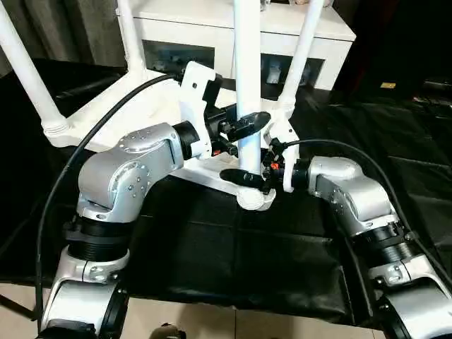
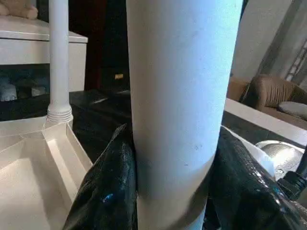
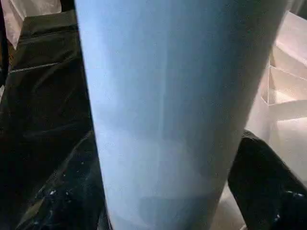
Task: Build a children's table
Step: Pick table leg
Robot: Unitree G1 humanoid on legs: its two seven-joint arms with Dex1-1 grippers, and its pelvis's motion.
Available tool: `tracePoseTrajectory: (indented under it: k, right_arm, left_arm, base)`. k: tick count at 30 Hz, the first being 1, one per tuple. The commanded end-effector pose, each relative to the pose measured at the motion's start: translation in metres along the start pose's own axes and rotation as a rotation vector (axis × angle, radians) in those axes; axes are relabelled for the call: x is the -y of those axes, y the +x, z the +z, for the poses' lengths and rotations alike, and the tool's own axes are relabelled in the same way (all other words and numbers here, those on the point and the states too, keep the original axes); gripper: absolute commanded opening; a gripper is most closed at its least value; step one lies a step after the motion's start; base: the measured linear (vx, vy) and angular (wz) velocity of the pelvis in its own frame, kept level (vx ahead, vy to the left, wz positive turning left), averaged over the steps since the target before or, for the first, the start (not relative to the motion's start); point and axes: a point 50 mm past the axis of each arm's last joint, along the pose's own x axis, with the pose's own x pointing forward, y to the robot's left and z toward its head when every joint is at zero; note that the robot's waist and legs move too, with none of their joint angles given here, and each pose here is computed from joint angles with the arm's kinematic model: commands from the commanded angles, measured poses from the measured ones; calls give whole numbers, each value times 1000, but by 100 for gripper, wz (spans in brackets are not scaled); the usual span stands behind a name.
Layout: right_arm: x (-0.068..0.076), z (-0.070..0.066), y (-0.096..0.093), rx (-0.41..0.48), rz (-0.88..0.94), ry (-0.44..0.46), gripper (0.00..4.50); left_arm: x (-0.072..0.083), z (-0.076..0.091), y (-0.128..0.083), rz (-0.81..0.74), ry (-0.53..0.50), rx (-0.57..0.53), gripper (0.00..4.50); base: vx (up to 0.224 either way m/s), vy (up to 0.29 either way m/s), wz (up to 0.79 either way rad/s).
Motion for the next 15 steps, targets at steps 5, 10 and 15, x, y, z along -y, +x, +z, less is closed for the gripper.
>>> tracePoseTrajectory:
  k: [5, 10, 15]
  right_arm:
    - [-1, 0, -3, 19, 0, 4, 384]
    - [-1, -1, -5, 8, 11, 17, 384]
    - [-1, -3, -7, -6, 27, 34, 331]
  left_arm:
    - [0, 10, -1, -12, 49, 21, 180]
    - [0, 10, -1, -23, 55, 18, 180]
    - [1, 9, -1, -35, 60, 12, 180]
  base:
    - [0, 0, 0]
    - [0, 0, 0]
    - [0, 0, 0]
